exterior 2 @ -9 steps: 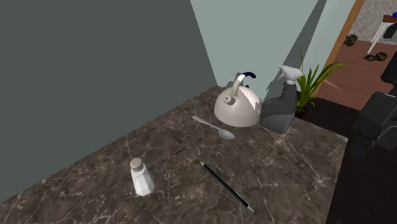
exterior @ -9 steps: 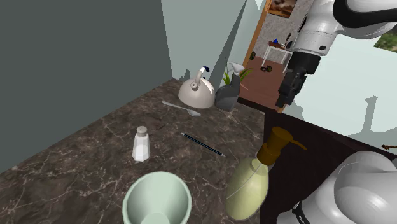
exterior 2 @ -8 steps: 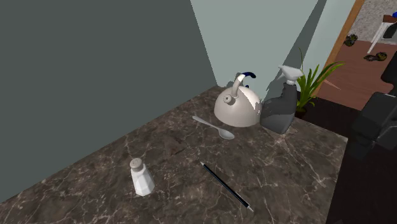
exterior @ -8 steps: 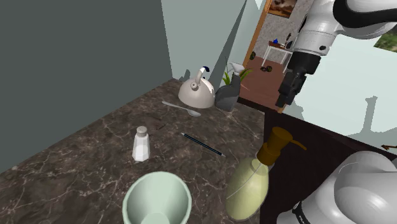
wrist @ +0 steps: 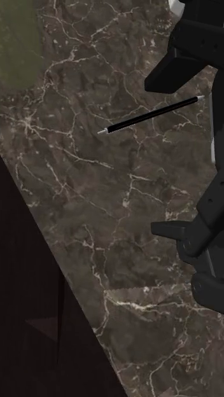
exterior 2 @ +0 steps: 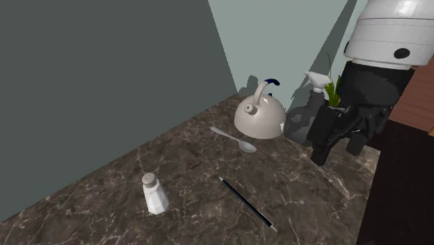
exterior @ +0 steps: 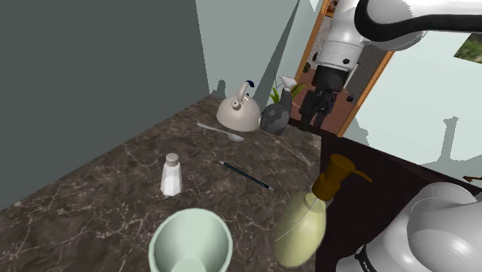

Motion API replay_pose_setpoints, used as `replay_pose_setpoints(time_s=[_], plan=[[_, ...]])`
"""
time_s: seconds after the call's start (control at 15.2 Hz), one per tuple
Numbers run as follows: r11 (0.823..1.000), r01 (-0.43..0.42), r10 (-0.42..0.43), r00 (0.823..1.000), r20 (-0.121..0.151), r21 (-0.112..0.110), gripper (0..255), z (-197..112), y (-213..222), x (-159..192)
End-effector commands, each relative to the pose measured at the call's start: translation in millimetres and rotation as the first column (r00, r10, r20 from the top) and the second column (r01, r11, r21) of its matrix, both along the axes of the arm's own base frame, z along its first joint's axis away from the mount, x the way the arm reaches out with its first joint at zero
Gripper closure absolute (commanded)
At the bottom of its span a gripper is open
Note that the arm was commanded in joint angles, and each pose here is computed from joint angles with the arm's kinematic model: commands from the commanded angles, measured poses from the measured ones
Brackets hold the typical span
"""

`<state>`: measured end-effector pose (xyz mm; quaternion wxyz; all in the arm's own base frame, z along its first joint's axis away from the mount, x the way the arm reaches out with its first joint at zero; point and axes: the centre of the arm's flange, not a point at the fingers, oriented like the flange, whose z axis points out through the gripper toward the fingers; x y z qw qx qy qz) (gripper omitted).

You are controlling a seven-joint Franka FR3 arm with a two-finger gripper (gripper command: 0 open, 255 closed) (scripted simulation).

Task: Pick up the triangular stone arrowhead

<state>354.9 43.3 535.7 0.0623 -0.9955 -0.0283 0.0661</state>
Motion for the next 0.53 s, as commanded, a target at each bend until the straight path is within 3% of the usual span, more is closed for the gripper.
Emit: replay_pose_setpoints(time_s=[0.0,0.46], plan=[[1.0,-0.002,0.002,1.0,0.0,-0.006,0,-11,19,21],[1.0,-0.009,0.009,1.0,-0.001,-0.029,0,-43,82,85]])
